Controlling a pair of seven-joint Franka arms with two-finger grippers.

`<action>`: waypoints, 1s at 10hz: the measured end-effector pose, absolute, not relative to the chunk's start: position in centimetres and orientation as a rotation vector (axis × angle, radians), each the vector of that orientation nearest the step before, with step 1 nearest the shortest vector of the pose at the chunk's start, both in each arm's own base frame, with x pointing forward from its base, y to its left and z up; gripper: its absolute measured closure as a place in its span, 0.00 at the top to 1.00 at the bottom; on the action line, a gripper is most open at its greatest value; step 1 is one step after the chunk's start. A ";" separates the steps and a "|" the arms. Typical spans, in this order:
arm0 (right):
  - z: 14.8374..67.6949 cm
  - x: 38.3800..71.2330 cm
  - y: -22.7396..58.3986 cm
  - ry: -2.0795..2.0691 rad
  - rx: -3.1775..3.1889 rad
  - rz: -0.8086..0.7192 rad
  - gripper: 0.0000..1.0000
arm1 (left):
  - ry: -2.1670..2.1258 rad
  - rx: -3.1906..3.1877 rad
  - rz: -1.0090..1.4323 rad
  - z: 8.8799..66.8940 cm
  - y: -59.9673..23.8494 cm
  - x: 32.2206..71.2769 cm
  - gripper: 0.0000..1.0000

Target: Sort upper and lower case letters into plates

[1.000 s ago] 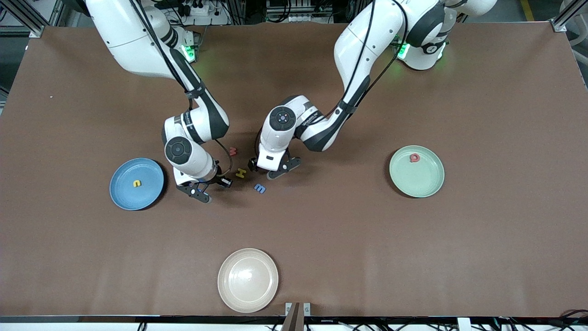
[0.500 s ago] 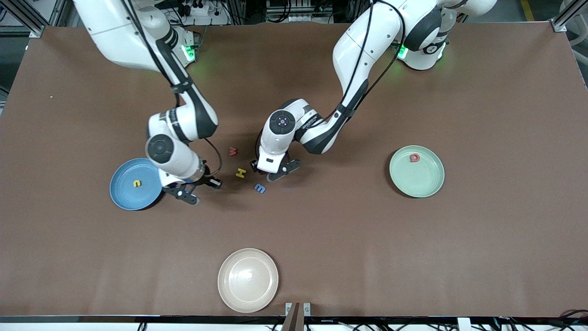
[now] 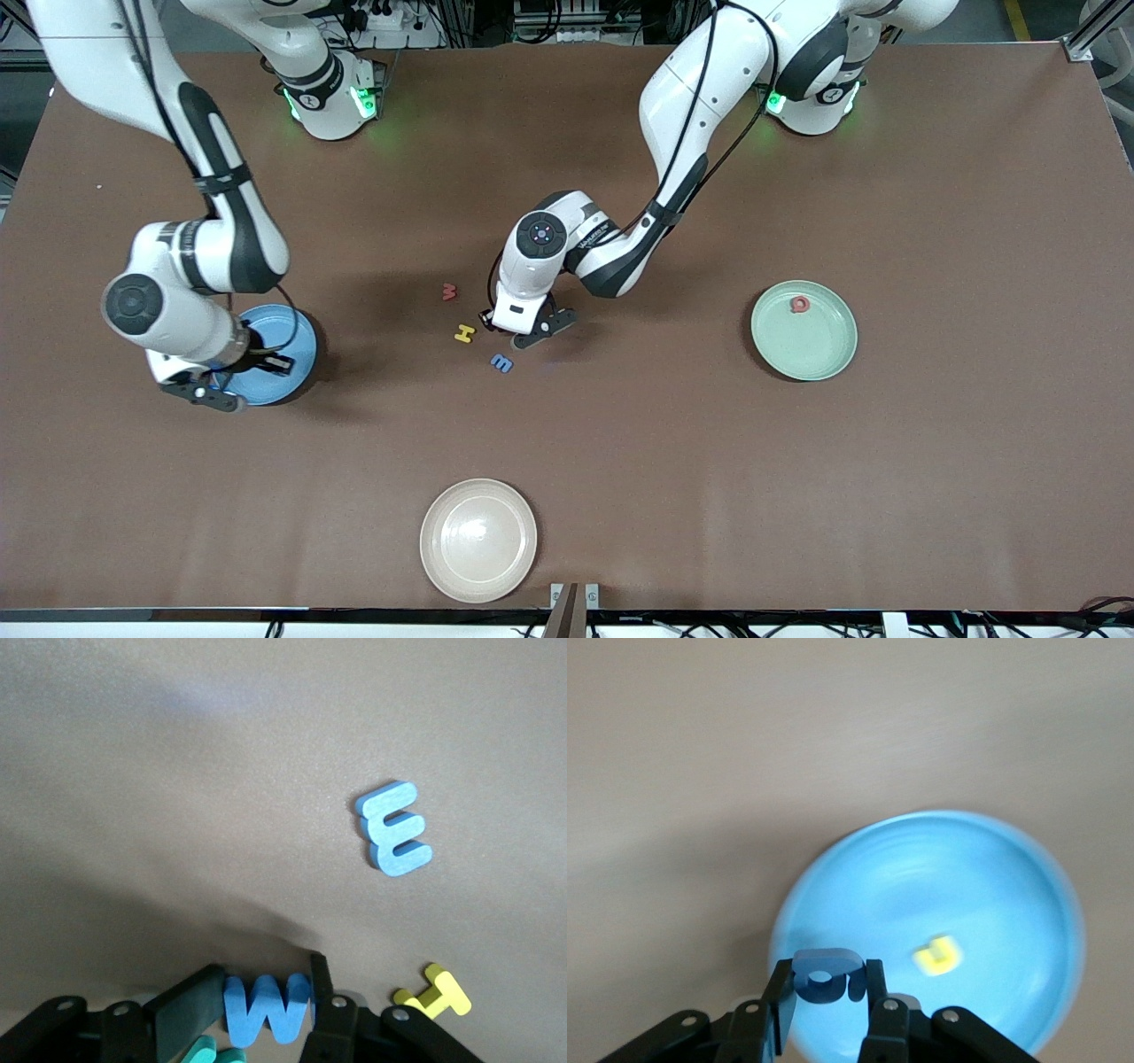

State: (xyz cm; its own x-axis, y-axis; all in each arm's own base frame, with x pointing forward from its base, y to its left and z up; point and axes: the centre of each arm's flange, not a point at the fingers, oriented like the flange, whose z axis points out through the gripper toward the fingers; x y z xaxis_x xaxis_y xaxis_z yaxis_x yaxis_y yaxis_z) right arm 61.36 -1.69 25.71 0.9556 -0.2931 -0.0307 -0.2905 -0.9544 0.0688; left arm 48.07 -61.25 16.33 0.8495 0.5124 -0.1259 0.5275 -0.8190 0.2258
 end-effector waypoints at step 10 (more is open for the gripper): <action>24.8 60.5 -3.8 -0.429 3.040 -0.128 1.00 | 0.781 2.874 -0.163 17.6 -59.2 50.0 0.45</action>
